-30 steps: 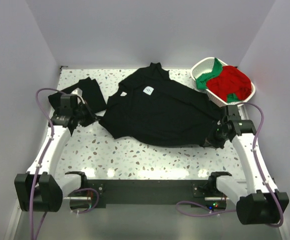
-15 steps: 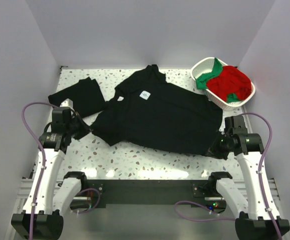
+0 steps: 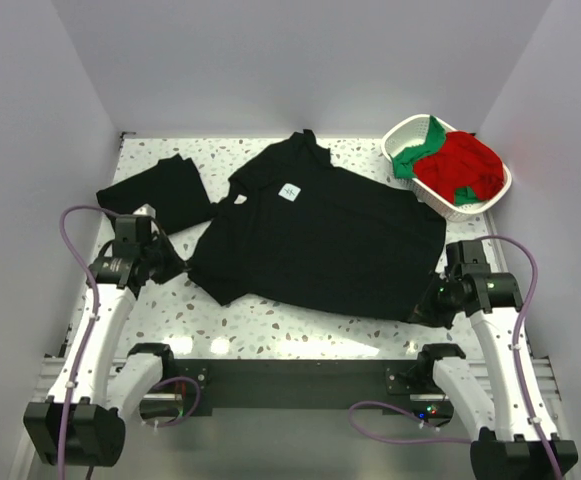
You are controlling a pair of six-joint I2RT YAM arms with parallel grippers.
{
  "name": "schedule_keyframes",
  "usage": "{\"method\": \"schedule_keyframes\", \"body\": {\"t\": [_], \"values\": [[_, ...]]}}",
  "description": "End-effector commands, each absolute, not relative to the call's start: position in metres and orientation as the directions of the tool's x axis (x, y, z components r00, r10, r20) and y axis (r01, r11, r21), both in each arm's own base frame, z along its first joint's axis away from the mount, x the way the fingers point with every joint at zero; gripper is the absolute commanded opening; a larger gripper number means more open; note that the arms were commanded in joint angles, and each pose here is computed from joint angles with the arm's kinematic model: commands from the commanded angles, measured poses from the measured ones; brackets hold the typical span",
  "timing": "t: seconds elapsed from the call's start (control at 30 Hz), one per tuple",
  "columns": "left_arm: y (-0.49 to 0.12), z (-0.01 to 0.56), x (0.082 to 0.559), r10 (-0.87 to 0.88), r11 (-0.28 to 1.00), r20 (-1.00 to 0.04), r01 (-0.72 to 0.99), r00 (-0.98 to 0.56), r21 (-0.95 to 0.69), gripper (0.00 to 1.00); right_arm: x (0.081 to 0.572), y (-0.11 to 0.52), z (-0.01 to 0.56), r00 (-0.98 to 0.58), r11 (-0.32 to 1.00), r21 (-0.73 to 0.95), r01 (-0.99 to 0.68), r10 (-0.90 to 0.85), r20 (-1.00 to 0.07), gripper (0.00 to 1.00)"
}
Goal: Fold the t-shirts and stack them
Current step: Fold the tshirt
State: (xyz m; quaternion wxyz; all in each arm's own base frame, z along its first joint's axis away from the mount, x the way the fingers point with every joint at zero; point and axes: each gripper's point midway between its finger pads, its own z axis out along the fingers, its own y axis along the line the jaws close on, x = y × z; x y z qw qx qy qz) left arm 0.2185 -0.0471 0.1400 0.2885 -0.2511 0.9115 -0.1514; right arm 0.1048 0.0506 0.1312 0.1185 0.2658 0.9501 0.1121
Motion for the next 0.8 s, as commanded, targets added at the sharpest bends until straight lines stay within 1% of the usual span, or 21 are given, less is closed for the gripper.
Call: {"method": "schedule_keyframes", "body": {"t": [0.0,0.07,0.17,0.2,0.23,0.43,0.47,0.77], "values": [[-0.057,0.152,0.245,-0.508,0.844,-0.509,-0.281,-0.695,-0.458,0.00,0.073,0.059,0.126,-0.837,0.814,0.238,0.530,0.547,-0.005,0.00],[-0.069,0.152,0.256,-0.484,0.853,-0.511,-0.253,-0.711,-0.456,0.00,0.077,0.061,0.124,-0.832,0.807,0.247,0.537,0.555,-0.004,0.00],[-0.088,0.154,0.268,-0.443,0.869,-0.519,-0.208,-0.731,-0.448,0.00,0.086,0.054,0.122,-0.823,0.809,0.226,0.543,0.566,-0.046,0.00],[-0.094,0.150,0.271,-0.430,0.874,-0.509,-0.201,-0.745,-0.443,0.00,0.088,0.053,0.121,-0.821,0.808,0.219,0.547,0.569,-0.045,0.00],[-0.097,0.156,0.278,-0.426,0.874,-0.525,-0.184,-0.737,-0.450,0.00,0.090,0.051,0.119,-0.820,0.809,0.206,0.550,0.570,-0.053,0.00],[-0.101,0.170,0.319,-0.386,0.896,-0.573,-0.144,-0.724,-0.421,0.00,0.113,0.049,0.108,-0.809,0.802,0.202,0.562,0.584,-0.071,0.00],[-0.104,0.170,0.324,-0.373,0.898,-0.572,-0.128,-0.731,-0.422,0.00,0.119,0.046,0.107,-0.805,0.803,0.198,0.563,0.586,-0.088,0.00],[-0.119,0.171,0.380,-0.301,0.915,-0.586,-0.055,-0.752,-0.400,0.00,0.155,0.026,0.096,-0.792,0.800,0.147,0.581,0.598,-0.125,0.00]]}}
